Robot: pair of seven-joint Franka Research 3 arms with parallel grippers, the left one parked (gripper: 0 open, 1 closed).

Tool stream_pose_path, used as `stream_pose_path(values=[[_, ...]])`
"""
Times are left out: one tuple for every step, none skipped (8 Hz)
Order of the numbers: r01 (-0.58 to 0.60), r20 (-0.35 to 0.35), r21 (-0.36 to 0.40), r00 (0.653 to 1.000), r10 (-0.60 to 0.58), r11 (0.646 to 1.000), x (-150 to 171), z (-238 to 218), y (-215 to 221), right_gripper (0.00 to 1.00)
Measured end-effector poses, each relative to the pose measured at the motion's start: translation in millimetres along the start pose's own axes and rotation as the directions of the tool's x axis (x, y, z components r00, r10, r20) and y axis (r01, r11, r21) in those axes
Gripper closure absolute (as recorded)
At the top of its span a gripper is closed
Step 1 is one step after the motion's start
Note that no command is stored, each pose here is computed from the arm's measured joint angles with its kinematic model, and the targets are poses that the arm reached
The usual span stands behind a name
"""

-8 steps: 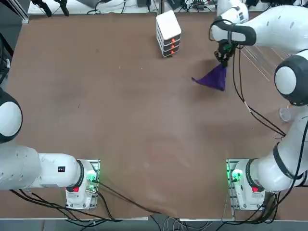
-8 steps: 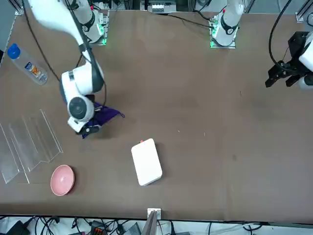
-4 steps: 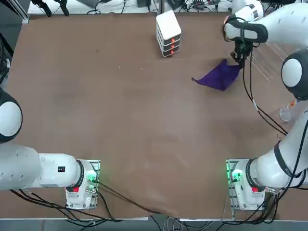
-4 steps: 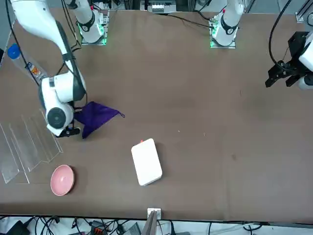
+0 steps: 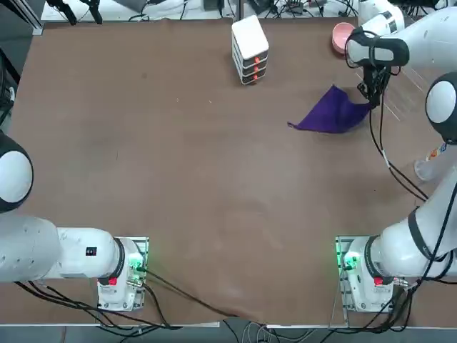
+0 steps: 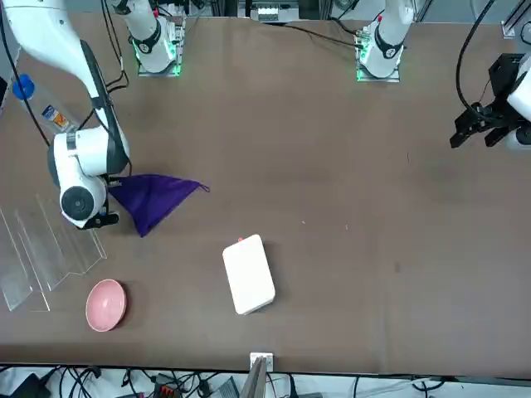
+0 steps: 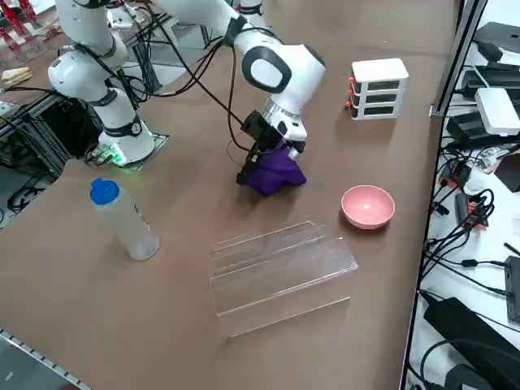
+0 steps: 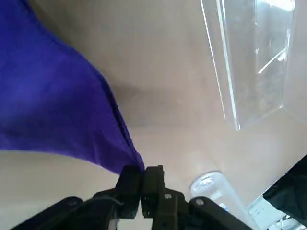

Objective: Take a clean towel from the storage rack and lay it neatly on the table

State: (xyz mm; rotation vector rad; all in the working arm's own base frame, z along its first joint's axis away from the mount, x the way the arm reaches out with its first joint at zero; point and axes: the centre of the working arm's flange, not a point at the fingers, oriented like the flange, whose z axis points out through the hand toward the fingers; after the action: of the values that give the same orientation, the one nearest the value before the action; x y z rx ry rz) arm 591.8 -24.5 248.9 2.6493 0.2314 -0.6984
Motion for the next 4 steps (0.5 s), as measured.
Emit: stream_pose_path(values=[[-0.004, 0.006, 0.005, 1.0, 0.004, 1.0, -1, 5, 4, 0.93], [-0.004, 0.011, 0.007, 1.0, 0.004, 1.0, 0, 8, 5, 0.92], [-0.003, 0.017, 0.01, 1.0, 0.003, 1.0, 1, 12, 5, 0.75], [-0.005, 0.018, 0.013, 1.0, 0.005, 1.0, 1, 15, 6, 0.58]])
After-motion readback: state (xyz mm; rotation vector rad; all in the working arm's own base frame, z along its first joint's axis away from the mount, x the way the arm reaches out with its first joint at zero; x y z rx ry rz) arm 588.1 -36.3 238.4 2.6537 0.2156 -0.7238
